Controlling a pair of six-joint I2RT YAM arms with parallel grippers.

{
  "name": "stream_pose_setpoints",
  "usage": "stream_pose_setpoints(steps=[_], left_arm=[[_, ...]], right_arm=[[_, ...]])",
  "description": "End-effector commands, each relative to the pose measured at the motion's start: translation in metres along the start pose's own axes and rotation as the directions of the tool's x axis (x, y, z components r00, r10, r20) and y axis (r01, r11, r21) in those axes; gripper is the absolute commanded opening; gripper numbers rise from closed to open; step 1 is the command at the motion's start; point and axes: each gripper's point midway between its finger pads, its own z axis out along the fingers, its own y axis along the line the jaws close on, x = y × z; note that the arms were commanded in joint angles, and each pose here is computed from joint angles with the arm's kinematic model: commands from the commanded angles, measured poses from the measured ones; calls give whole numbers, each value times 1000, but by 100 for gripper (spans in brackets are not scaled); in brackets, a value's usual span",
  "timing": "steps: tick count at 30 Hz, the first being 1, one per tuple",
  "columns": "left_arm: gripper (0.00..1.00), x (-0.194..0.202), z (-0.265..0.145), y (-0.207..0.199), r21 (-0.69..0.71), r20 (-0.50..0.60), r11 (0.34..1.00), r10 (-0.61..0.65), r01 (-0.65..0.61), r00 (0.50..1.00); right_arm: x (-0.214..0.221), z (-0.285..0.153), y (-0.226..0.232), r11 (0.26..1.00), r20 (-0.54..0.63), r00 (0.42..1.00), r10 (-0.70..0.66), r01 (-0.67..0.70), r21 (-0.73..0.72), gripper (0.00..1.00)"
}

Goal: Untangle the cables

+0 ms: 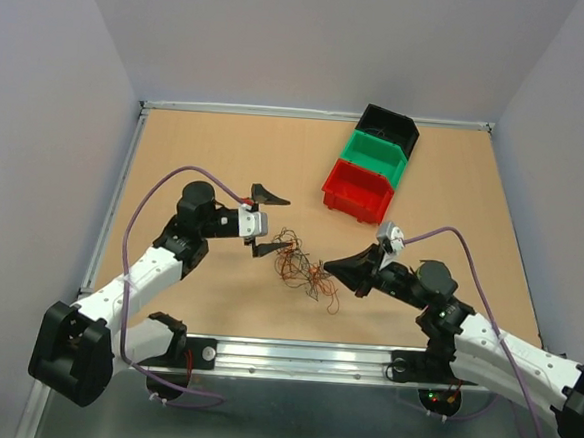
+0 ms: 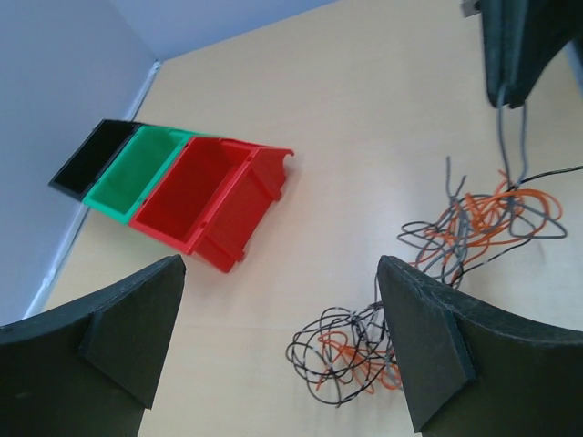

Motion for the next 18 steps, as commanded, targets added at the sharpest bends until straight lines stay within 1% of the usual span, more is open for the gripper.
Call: stream_pose_setpoints(steps=[1, 4, 5, 6, 11, 12, 15, 18], left_arm=[[99, -15, 5, -33, 138, 81, 990, 7, -18, 997], [99, -12, 12, -46, 183, 83, 983, -14, -2, 996], [98, -11, 17, -54, 216, 85, 976, -28, 9, 996], [97, -11, 20, -59, 230, 86, 973, -35, 14, 996], [85, -9, 30, -77, 281, 80, 959, -47, 23, 996], [81, -8, 33, -80, 288, 79, 958, -34, 10, 996], [73, 0, 37, -84, 292, 45, 956, -27, 13, 999], [72, 12, 42, -87, 290, 5, 957, -2, 0, 1000]], right_arm=[[-12, 5, 9, 997, 50, 998, -44, 47, -53, 1], [-8, 12, 7, 998, 28, 999, -35, 37, -60, 1], [-10, 14, 9, 997, 34, 999, -38, 40, -70, 1], [-5, 17, 6, 997, 15, 999, -29, 30, -67, 0], [-5, 26, 0, 999, 10, 1000, -18, 19, -44, 1], [-6, 27, -2, 999, 12, 1000, -18, 19, -38, 1], [-5, 29, -4, 999, 13, 1000, -14, 15, -30, 1], [-9, 29, -5, 1000, 31, 999, -16, 17, -22, 0]])
